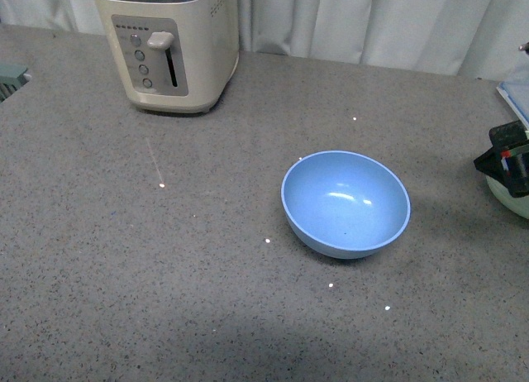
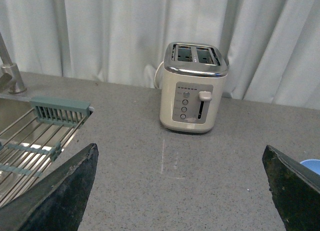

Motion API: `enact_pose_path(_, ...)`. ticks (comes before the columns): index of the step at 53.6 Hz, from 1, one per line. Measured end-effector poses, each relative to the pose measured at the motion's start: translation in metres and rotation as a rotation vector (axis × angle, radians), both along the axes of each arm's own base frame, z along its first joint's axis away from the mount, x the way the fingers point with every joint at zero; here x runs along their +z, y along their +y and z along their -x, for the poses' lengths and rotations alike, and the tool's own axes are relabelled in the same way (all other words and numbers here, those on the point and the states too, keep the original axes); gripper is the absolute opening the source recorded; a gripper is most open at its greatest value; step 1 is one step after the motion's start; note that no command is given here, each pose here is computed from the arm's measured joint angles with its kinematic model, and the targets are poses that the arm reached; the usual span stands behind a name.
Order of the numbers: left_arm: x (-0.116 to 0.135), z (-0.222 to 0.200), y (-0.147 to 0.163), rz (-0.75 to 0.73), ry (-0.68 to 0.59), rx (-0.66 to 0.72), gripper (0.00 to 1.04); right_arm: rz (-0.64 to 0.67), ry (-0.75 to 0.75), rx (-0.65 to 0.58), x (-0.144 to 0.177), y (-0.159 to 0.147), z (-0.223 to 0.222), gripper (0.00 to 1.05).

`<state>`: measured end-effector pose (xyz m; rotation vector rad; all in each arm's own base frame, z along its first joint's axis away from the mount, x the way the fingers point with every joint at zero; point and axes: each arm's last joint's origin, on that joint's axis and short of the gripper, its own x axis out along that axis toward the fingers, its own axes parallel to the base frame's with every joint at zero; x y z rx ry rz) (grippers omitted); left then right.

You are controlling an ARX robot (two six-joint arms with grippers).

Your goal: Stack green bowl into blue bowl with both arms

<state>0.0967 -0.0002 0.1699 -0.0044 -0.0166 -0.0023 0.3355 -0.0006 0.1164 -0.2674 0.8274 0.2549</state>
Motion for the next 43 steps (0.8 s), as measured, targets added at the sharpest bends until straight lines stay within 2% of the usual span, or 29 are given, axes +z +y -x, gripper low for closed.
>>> enact_pose_path(16, 0.0, 0.0, 0.0, 0.0, 0.0, 0.002, 0.98, 0.018, 0.088, -0.029, -0.027, 0.005, -0.01, 0.96)
enact_pose_path(43, 0.0, 0.0, 0.0, 0.0, 0.0, 0.002, 0.98, 0.013, 0.133, -0.047, -0.037, 0.003, -0.012, 0.96)
